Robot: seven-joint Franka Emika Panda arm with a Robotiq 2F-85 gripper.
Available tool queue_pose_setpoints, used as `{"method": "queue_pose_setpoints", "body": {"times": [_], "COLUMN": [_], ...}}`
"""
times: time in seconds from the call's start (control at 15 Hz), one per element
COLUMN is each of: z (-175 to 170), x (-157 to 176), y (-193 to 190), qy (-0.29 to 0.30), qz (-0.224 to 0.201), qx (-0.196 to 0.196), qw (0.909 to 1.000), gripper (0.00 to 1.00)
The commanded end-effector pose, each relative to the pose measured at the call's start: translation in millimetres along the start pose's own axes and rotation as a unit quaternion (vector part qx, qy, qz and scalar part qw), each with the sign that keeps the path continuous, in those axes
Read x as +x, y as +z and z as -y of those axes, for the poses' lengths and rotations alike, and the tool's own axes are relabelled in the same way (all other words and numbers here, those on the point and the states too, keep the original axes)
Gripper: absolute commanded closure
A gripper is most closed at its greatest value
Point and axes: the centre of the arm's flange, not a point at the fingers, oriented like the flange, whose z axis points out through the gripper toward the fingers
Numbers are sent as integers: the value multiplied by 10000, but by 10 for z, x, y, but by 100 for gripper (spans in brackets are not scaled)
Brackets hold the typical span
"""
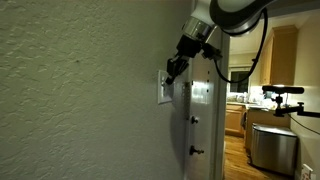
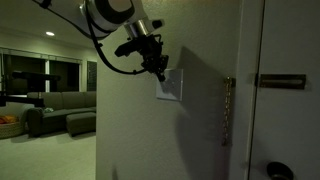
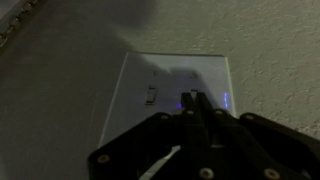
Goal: Flip down the left light switch
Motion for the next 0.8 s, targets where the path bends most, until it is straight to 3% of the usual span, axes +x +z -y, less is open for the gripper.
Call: {"method": "queue_pose_setpoints", "body": {"times": [0.0, 0.47, 0.73], "z": [-25, 26, 39], "x": [-18, -219, -279], "y": [132, 386, 201], "qy": [62, 62, 11], "qz": [64, 466, 406], "qx": [30, 125, 52], "qw": [10000, 9988, 9992], "gripper": [91, 95, 87]}}
